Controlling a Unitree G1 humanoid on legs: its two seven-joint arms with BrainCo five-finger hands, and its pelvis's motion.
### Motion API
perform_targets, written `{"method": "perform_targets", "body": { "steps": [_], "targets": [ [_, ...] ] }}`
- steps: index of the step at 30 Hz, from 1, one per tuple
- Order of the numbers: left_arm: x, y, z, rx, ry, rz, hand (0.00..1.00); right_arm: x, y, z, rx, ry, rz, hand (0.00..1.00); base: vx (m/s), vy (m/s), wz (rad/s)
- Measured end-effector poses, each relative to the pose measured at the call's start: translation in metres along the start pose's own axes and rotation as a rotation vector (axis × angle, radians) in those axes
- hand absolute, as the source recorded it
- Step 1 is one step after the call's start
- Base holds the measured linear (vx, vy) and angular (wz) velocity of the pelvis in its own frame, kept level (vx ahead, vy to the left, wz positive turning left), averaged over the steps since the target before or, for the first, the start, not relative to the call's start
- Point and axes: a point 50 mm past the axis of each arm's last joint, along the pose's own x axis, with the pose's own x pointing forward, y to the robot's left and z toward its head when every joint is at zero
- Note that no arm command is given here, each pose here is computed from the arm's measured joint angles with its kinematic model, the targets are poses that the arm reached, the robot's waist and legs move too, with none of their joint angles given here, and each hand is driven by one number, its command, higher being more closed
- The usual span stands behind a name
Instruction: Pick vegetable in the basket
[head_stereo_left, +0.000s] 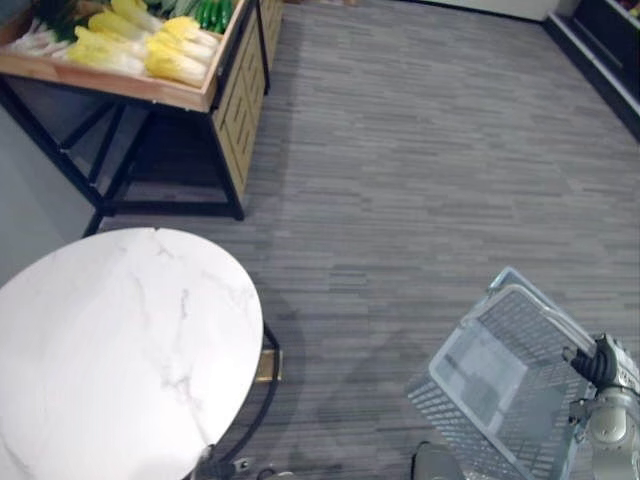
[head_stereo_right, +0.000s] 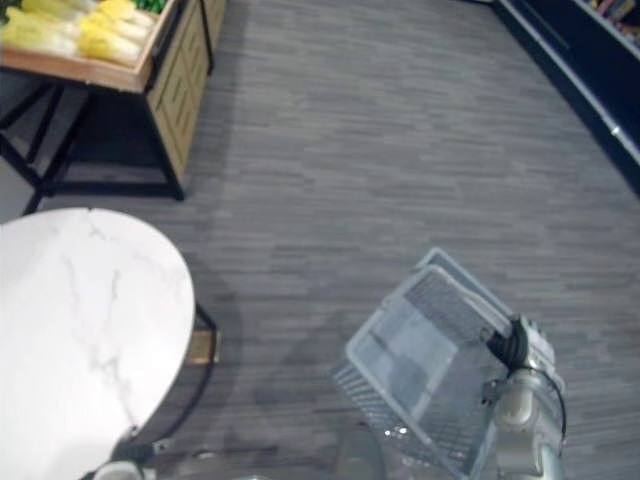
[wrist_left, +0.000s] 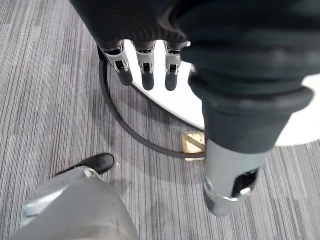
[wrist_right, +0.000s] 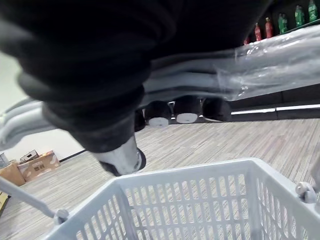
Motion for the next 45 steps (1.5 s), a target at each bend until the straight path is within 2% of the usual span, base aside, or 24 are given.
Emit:
{"method": "perform_targets", "body": {
  "steps": [8, 13, 20, 24, 25, 34, 39, 45],
  "targets": [
    [-0.003, -0.004, -0.008, -0.036, 0.031, 0.021, 0.00, -0.007, 0.016, 0.009, 0.000, -0.045, 0.067, 1.00, -0.05, -0.367, 0.37],
    [-0.012, -0.020, -0.024, -0.086, 0.090, -0.002, 0.00, -0.019, 0.020, -0.006, -0.024, -0.001, 0.094, 1.00, -0.09, -0.235, 0.30],
    [-0.015, -0.032, -0.020, -0.130, 0.084, -0.027, 0.00, -0.035, 0.035, -0.036, 0.016, 0.154, 0.135, 1.00, 0.01, 0.060, 0.12],
    [-0.013, -0.028, -0.018, -0.128, 0.071, -0.018, 0.00, -0.045, 0.043, -0.042, 0.057, 0.205, 0.142, 1.00, -0.04, 0.149, 0.09],
    [-0.014, -0.021, -0.026, -0.090, 0.084, -0.014, 0.00, -0.059, 0.061, -0.054, 0.109, 0.299, 0.191, 1.00, -0.04, 0.053, -0.02],
    [-0.015, -0.023, -0.027, -0.086, 0.084, -0.042, 0.00, -0.061, 0.064, -0.057, 0.123, 0.320, 0.201, 1.00, 0.00, 0.000, 0.00],
    [-0.019, -0.027, -0.033, -0.087, 0.071, -0.104, 0.00, -0.073, 0.079, -0.070, 0.145, 0.391, 0.254, 1.00, 0.00, 0.000, 0.01],
    [-0.019, -0.025, -0.032, -0.047, 0.055, -0.107, 0.00, -0.077, 0.089, -0.072, 0.139, 0.404, 0.298, 1.00, 0.00, 0.000, 0.00]
  ]
}}
